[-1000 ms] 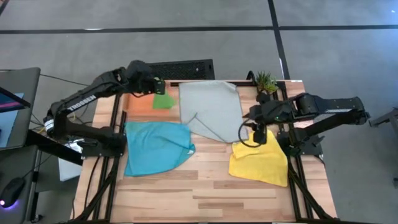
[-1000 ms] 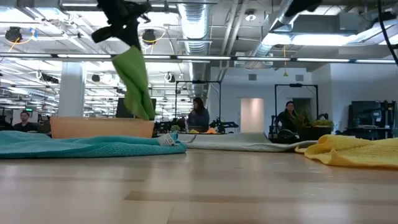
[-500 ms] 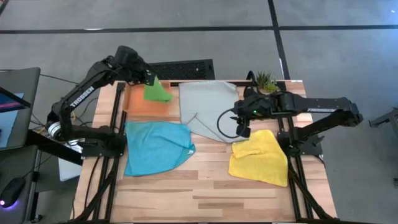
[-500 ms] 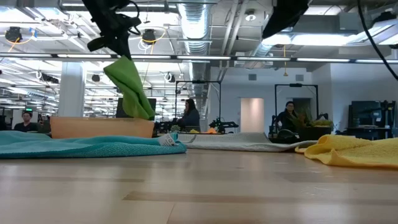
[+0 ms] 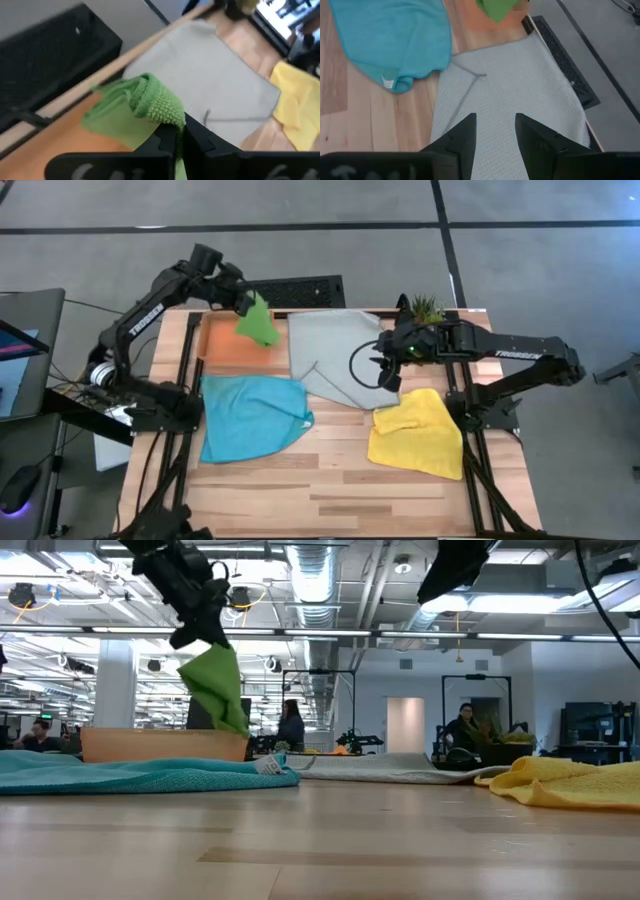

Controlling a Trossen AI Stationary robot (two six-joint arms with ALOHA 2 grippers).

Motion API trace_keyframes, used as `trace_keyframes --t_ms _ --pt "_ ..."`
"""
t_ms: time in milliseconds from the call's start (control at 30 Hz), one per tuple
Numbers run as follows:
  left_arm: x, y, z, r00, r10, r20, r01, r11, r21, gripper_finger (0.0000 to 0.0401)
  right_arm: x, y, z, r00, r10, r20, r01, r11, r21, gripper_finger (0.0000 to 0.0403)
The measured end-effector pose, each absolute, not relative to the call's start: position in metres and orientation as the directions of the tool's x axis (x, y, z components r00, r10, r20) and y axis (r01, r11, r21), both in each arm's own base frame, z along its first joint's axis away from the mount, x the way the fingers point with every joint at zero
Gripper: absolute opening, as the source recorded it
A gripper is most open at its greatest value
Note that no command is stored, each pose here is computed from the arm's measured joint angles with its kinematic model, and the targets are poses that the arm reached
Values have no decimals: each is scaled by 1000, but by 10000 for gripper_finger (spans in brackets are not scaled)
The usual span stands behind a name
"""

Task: Fold microfiber towels
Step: Put the green microfiber towel into the orange bin

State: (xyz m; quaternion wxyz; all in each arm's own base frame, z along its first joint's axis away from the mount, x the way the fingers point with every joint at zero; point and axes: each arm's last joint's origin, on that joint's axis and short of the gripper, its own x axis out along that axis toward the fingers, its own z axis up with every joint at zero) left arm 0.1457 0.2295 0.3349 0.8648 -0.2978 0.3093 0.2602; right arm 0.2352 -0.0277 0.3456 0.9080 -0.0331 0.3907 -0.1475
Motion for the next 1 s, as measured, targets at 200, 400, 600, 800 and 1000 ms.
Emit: trace_keyframes --t_ms 200,400,600,800,1000 --pt "138 234 315 554 200 -808 -698 640 -321 0 235 -28 346 651 -293 -700 241 954 -175 159" --pt "128 234 309 389 240 -889 -778 603 -178 0 235 -29 345 649 -297 -700 247 953 -176 159" --pt "127 236 307 321 270 -908 -769 634 -83 0 234 -35 345 640 -315 -701 273 946 -176 159" --pt "134 251 283 264 202 -943 -742 668 -65 0 233 -42 345 630 -334 -701 301 937 -176 159" --pt "141 268 255 154 153 -976 -744 668 -13 0 233 -43 345 628 -334 -703 302 937 -176 159"
